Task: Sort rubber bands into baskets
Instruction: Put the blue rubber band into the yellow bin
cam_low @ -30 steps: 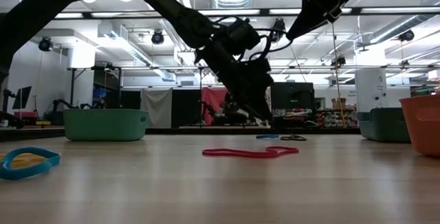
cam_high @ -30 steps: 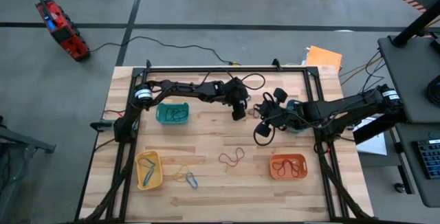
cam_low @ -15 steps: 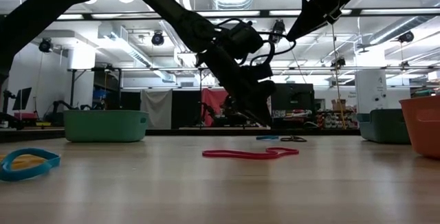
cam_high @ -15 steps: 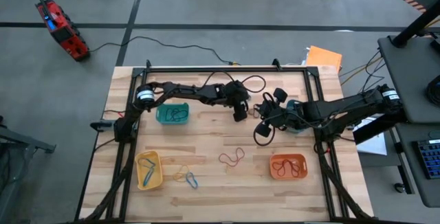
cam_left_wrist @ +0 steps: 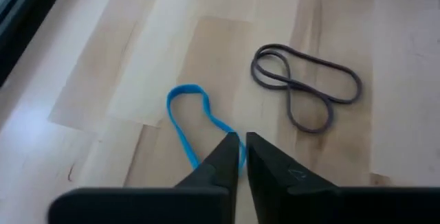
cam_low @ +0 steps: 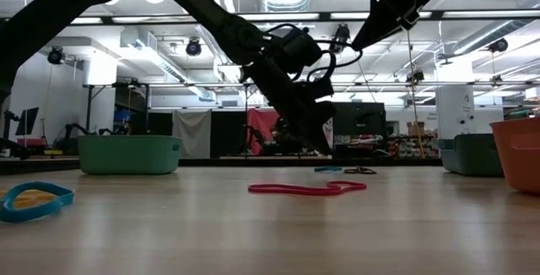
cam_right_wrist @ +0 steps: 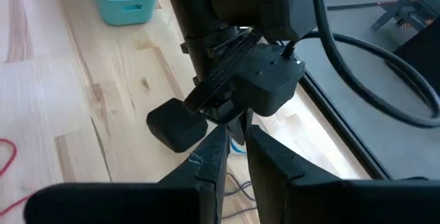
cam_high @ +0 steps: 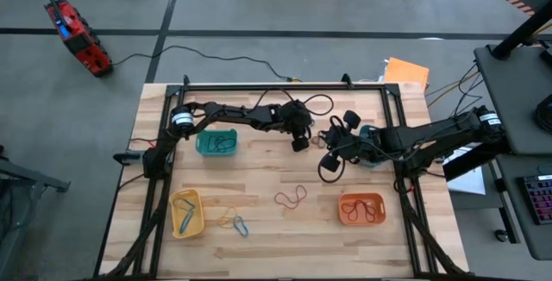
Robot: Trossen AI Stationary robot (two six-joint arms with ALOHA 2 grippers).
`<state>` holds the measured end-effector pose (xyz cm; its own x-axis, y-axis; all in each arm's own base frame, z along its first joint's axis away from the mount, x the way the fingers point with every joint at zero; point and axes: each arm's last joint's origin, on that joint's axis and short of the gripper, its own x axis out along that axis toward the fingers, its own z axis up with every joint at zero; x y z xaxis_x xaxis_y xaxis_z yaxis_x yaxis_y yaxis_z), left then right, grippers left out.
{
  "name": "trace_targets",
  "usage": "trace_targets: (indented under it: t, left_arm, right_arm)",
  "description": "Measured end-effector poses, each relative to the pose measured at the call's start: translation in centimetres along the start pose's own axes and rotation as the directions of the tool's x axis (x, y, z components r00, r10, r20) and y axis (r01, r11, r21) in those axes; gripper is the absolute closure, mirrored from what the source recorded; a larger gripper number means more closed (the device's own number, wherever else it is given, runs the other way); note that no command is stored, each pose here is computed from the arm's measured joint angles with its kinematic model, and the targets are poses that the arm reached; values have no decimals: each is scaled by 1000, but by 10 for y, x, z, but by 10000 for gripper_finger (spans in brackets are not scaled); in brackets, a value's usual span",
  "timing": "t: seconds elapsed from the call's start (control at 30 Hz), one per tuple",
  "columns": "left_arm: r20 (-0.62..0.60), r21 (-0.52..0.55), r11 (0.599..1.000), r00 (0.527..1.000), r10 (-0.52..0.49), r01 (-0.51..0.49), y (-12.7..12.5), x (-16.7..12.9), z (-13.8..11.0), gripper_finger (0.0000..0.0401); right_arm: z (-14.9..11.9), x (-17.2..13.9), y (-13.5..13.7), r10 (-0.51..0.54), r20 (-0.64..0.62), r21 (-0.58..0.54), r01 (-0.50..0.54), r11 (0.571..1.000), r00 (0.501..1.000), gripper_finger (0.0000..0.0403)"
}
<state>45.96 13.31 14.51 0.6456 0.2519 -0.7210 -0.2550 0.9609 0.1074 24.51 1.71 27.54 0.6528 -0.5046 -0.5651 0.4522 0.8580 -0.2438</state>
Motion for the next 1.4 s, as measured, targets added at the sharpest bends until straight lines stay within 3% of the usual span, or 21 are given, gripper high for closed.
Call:
trace_targets:
  t: [0.1, 0.2, 0.33, 0.47, 0.63, 0.73, 0.9, 1.07, 1.4]
  left_arm:
    - [-49, 4, 1000, 999, 2, -2, 0, -2, -4, 398]
    - [-133, 33, 997, 989, 69, -65, 3, -15, -6, 400]
    - [-171, 100, 974, 961, 218, -203, 15, -52, 0, 401]
    - [-157, 79, 977, 965, 208, -198, 34, -91, -13, 401]
    - [-30, -8, 972, 971, 236, -236, 48, -144, -38, 401]
    - [68, -57, 970, 969, 238, -234, 43, -166, -54, 401]
    - [211, -113, 976, 955, 209, -188, 30, -197, -73, 401]
    - [311, -135, 978, 930, 195, -160, 20, -221, -90, 401]
    - [420, -150, 980, 889, 184, -131, 11, -234, -114, 401]
  right_arm:
    - [0, 0, 0, 0, -1, 62, 0, 998, 1000, 355]
    - [-2, 0, -1, -5, -22, 139, 8, 990, 1000, 355]
    - [-9, 1, -2, -18, -68, 221, 33, 975, 997, 355]
    - [-20, 6, -1, -31, -93, 297, 57, 953, 995, 355]
    - [-39, 18, -1, -45, -110, 412, 87, 907, 993, 356]
    - [-42, 33, -7, -67, -96, 506, 107, 856, 993, 360]
    - [-43, 63, -23, -70, -163, 556, 150, 818, 984, 385]
    - [-43, 94, -38, -36, -229, 577, 165, 800, 973, 393]
    - [-18, 150, -47, 14, -309, 564, 172, 808, 951, 394]
